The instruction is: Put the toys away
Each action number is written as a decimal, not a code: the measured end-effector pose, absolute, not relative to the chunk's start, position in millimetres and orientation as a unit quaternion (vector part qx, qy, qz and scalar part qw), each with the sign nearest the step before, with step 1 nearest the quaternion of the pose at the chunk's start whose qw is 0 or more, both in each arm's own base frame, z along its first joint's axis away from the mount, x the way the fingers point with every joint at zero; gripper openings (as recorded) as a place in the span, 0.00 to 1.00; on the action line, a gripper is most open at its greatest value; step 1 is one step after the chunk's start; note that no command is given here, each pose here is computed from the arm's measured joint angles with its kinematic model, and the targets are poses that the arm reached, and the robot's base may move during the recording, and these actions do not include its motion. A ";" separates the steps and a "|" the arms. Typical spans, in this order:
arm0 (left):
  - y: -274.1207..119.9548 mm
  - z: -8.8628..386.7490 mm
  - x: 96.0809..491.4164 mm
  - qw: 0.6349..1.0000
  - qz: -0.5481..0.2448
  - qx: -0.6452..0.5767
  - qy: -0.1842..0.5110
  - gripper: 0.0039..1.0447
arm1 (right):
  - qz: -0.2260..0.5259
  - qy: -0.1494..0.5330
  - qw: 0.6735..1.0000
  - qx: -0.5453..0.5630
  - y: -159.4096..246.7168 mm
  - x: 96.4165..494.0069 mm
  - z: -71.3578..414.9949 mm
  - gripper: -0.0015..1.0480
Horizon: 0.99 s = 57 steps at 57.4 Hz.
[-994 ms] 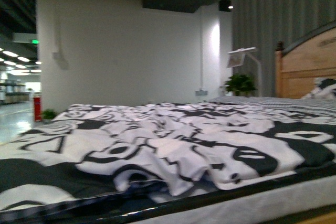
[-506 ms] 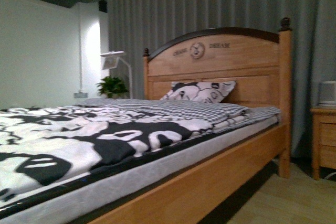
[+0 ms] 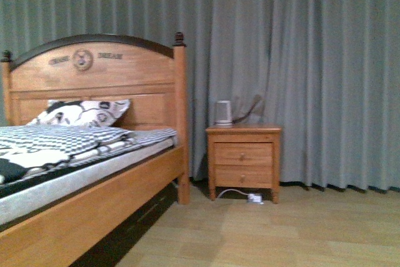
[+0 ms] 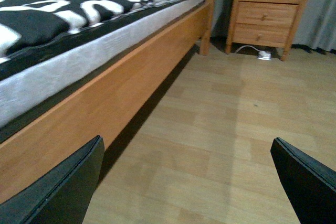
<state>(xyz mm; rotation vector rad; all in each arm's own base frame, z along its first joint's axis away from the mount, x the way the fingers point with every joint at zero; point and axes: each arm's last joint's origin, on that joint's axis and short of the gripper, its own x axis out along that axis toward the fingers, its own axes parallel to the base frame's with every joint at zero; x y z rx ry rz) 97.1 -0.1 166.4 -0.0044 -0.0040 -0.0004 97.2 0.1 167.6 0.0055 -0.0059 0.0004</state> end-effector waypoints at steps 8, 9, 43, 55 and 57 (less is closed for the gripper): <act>-0.1 166.4 97.1 1.000 0.000 -0.002 -0.002 0.94 | 0.000 -0.003 1.000 0.003 0.0 97.2 167.6 0.11; -0.1 166.4 97.1 1.000 -0.001 -0.002 -0.002 0.94 | 0.000 -0.003 1.000 0.003 0.0 97.2 167.6 0.11; -0.2 166.4 97.1 1.000 -0.001 -0.002 -0.002 0.94 | 0.002 -0.003 1.000 0.003 0.1 97.2 167.6 0.11; -0.2 166.4 97.1 1.000 -0.001 -0.002 -0.002 0.94 | 0.002 -0.003 1.000 0.003 0.1 97.2 167.6 0.11; -0.2 166.4 97.1 1.000 -0.001 -0.002 -0.002 0.94 | 0.002 -0.003 1.000 0.003 0.1 97.2 167.6 0.11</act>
